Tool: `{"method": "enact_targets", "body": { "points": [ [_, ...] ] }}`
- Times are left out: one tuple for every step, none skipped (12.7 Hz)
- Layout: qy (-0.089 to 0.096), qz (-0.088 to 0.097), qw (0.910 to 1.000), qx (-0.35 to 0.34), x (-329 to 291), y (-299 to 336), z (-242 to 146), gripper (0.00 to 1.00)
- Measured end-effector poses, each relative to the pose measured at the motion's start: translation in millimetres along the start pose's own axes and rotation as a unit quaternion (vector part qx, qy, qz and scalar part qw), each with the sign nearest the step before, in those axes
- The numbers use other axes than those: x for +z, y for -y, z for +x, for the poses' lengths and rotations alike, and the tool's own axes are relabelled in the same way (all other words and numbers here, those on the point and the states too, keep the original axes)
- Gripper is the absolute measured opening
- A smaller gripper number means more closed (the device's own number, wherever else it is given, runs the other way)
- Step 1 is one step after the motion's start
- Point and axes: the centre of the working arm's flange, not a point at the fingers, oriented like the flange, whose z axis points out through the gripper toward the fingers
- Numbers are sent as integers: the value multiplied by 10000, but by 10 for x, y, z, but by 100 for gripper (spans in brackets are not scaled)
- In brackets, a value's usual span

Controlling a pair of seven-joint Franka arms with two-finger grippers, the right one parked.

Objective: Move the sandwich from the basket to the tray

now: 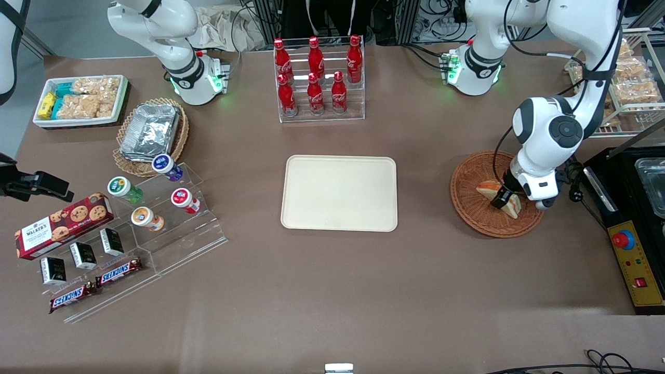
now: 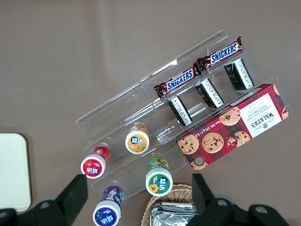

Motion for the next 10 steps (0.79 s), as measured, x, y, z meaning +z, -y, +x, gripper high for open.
{"method": "enact_targets", "body": {
  "points": [
    [-2,-5,10000,-8,-3,-1,2,53],
    [-10,-19,10000,-31,-12,-7,6,43],
    [-26,-47,10000,-56,-34,-21,15,32],
    [-49,-89,9999,-74,-72,-41,27,21],
    [-67,-129,9999,-81,-139,-72,43,10],
    [-48,-118,9999,-77,-249,-120,65,1],
    [11,-49,10000,-64,-415,-189,92,1],
    [82,36,10000,-38,-634,-279,116,1],
    [155,121,9998,17,-909,-397,124,1],
    [217,200,9995,70,-1206,-522,115,1]
  ]
}}
